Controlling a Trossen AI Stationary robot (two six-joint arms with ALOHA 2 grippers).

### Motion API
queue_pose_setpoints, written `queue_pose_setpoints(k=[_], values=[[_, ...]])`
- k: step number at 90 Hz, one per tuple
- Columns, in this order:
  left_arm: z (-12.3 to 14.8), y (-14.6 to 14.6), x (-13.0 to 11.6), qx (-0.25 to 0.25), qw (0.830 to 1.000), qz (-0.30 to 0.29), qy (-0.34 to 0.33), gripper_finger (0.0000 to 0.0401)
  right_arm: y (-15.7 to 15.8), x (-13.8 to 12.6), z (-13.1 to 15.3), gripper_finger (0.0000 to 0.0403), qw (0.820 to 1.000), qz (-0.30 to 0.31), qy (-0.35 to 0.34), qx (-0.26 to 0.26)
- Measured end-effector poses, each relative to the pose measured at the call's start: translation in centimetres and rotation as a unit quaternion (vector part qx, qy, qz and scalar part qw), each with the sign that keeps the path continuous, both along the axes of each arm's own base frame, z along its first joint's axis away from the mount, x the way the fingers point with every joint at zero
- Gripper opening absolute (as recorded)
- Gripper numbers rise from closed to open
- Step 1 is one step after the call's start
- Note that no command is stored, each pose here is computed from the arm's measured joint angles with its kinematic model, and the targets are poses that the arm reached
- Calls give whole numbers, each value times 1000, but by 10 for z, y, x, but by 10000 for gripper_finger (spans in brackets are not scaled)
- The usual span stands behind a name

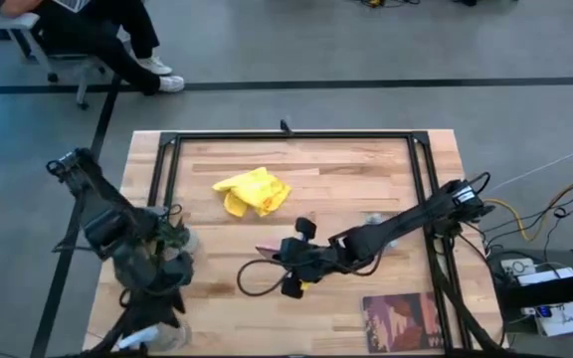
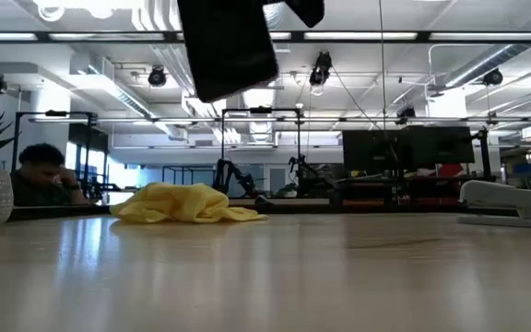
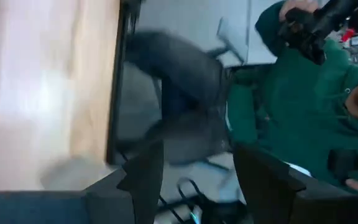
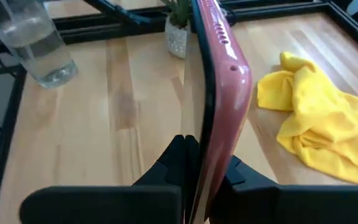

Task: Apply microfiber cloth
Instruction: Spray the front and back of the cellphone using the spray bottle

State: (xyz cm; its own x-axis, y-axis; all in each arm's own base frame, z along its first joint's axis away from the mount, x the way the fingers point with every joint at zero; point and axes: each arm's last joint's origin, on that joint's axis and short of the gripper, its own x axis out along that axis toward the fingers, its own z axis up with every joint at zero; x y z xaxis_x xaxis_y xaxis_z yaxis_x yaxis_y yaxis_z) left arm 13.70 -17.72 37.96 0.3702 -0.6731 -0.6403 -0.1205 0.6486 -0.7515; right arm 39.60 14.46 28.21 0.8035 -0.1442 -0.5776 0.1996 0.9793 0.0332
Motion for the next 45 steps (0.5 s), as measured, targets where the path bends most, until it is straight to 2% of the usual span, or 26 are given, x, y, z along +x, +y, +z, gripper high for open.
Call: queue_pose_setpoints(k=[24,34,45], values=[[3,-13,-21,-22,987,64,148,144,1,17,-17,5,1000,9,-16,-11],[12,-11,-31,-26,979,86,181,129,-2,21,-19,5,1000,6,-24,-12],[22,-11,-37,-37,976,114,182,112,-6,23,-21,5,1000,1,-22,-13]])
